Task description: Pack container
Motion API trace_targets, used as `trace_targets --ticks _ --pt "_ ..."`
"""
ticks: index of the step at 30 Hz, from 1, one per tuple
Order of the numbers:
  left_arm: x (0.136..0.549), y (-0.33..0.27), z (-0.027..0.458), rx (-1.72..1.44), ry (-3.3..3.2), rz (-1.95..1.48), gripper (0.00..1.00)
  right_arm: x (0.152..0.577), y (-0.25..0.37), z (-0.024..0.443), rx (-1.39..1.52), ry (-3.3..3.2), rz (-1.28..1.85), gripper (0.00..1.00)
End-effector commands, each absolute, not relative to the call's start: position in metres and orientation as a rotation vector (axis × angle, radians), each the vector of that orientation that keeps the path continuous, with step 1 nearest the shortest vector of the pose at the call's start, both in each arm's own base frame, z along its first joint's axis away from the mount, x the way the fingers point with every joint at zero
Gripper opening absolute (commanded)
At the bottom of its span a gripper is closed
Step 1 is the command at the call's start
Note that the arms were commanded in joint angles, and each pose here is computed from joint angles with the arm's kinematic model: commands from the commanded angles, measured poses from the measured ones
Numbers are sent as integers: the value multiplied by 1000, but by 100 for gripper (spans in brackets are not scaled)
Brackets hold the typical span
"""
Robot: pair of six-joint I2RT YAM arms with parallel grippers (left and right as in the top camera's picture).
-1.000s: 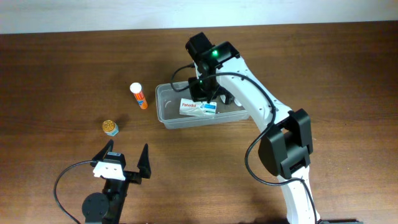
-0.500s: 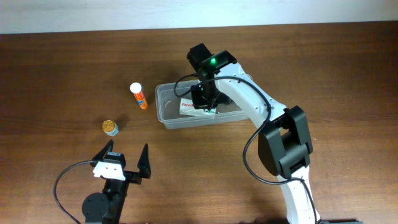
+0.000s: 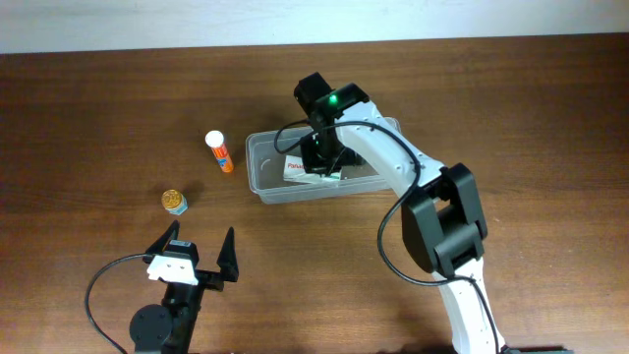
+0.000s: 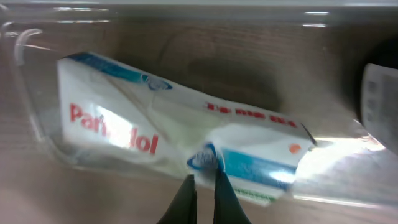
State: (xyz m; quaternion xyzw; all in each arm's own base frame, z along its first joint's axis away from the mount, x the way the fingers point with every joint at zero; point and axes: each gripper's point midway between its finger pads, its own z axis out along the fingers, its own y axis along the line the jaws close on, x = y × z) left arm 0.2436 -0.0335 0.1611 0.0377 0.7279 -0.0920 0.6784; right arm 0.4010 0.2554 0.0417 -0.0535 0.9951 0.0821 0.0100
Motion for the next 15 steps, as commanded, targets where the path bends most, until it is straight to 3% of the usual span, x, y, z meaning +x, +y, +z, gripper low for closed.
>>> trace_targets --ticks 1,15 --pt "244 -31 161 70 1635 -201 99 397 257 27 -149 3140 262 4" --pt "244 -31 161 70 1635 -201 100 414 263 25 -148 3073 291 4"
